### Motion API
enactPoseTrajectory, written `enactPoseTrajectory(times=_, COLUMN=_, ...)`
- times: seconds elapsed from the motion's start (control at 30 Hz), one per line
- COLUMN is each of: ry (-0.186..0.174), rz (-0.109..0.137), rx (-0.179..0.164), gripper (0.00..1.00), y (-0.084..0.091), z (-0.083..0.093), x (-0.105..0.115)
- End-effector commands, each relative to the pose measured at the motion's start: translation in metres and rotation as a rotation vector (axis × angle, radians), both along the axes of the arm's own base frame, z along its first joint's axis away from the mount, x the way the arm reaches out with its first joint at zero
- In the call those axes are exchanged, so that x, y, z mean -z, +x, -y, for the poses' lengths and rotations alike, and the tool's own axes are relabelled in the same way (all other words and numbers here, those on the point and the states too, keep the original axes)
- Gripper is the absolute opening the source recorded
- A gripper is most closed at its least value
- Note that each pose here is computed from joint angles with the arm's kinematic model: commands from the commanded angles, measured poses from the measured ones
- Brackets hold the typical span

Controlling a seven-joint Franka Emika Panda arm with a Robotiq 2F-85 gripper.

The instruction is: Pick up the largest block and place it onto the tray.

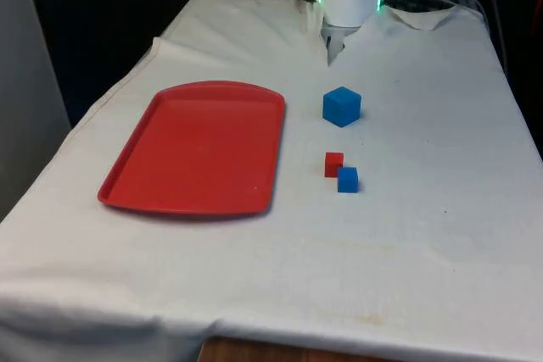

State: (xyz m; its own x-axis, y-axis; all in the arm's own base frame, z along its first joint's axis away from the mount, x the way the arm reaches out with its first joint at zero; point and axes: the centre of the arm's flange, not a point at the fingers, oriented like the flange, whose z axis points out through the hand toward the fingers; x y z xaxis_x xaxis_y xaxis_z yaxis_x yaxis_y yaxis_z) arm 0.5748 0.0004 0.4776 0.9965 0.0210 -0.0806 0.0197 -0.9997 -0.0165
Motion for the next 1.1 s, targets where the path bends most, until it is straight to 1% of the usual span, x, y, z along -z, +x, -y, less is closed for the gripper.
enactPoseTrajectory(times=0.0, ry=0.000, rz=-0.002, rx=0.000, gripper=1.00, y=0.000, z=0.000, x=0.001)
enactPoseTrajectory(times=0.03, ry=-0.001, rz=0.006, rx=0.006, gripper=1.00, y=-0.003, z=-0.001, x=0.004)
enactPoseTrajectory(times=0.17, ry=-0.005, rz=0.008, rx=0.006, gripper=1.00, y=-0.008, z=-0.003, x=0.007)
enactPoseTrajectory(times=0.27, ry=-0.012, rz=0.016, rx=0.006, gripper=1.00, y=-0.013, z=-0.005, x=0.012)
enactPoseTrajectory(times=0.3, ry=-0.002, rz=-0.001, rx=0.002, gripper=1.00, y=-0.010, z=-0.005, x=0.013)
enactPoseTrajectory(times=0.33, ry=-0.014, rz=0.019, rx=0.005, gripper=1.00, y=-0.015, z=-0.006, x=0.013)
enactPoseTrajectory(times=0.43, ry=-0.024, rz=0.029, rx=0.002, gripper=1.00, y=-0.021, z=-0.009, x=0.018)
enactPoseTrajectory(times=0.5, ry=-0.027, rz=0.030, rx=0.001, gripper=1.00, y=-0.022, z=-0.010, x=0.019)
enactPoseTrajectory(times=0.57, ry=-0.035, rz=0.039, rx=-0.002, gripper=1.00, y=-0.028, z=-0.012, x=0.021)
enactPoseTrajectory(times=0.6, ry=-0.026, rz=0.022, rx=-0.004, gripper=1.00, y=-0.027, z=-0.011, x=0.023)
enactPoseTrajectory(times=0.63, ry=-0.039, rz=0.040, rx=-0.001, gripper=1.00, y=-0.029, z=-0.012, x=0.023)
enactPoseTrajectory(times=0.8, ry=-0.055, rz=0.057, rx=0.000, gripper=1.00, y=-0.038, z=-0.012, x=0.028)
enactPoseTrajectory(times=0.83, ry=-0.044, rz=0.040, rx=-0.004, gripper=1.00, y=-0.037, z=-0.012, x=0.029)
enactPoseTrajectory(times=0.87, ry=-0.057, rz=0.059, rx=0.002, gripper=1.00, y=-0.040, z=-0.012, x=0.029)
enactPoseTrajectory(times=0.93, ry=-0.065, rz=0.066, rx=0.005, gripper=1.00, y=-0.043, z=-0.012, x=0.033)
enactPoseTrajectory(times=1.0, ry=-0.068, rz=0.068, rx=0.007, gripper=1.00, y=-0.045, z=-0.012, x=0.034)
enactPoseTrajectory(times=1.07, ry=-0.075, rz=0.078, rx=0.009, gripper=1.00, y=-0.048, z=-0.012, x=0.039)
